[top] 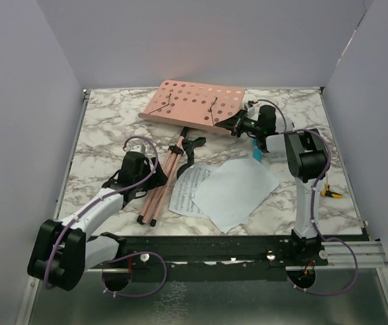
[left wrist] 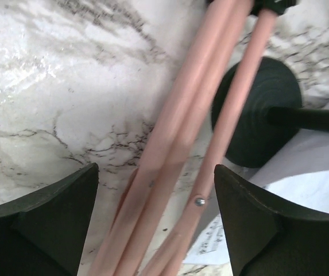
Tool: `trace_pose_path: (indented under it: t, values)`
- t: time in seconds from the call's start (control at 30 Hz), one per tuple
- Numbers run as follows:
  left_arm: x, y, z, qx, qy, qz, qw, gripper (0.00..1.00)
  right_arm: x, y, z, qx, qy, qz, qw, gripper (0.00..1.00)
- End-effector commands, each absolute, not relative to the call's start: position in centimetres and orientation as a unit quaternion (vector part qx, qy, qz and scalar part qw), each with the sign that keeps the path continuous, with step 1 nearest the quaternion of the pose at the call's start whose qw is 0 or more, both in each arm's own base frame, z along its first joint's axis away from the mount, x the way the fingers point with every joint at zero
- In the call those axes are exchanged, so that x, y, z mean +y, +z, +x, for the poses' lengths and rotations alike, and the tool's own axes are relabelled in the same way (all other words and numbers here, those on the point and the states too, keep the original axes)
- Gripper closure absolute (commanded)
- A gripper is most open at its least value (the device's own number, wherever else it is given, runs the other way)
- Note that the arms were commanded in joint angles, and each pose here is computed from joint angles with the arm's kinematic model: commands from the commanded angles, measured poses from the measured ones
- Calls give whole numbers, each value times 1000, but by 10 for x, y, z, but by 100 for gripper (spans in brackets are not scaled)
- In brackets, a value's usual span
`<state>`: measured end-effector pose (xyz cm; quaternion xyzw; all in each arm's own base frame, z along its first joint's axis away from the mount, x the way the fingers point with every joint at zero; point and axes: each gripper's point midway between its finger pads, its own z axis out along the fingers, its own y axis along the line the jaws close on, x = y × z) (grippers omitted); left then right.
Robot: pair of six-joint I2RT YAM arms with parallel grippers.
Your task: Set up the instrument practice props
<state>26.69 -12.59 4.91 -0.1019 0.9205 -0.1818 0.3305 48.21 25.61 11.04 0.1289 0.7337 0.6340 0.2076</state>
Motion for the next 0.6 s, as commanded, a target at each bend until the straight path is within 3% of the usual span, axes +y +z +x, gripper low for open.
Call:
trace_pose_path:
  t: [0.0, 0.27, 0.57]
  values:
    - [-131, 92, 280, 893, -209, -100, 386, 15, 266, 152, 482, 731, 628, 34, 266, 100]
    - [-127, 119, 277, 870, -221, -94, 432, 6, 293, 217, 481, 707, 639, -15, 302, 100]
    - [-128, 123, 277, 869, -221, -88, 433, 6, 322, 297, 467, 675, 647, -74, 347, 100]
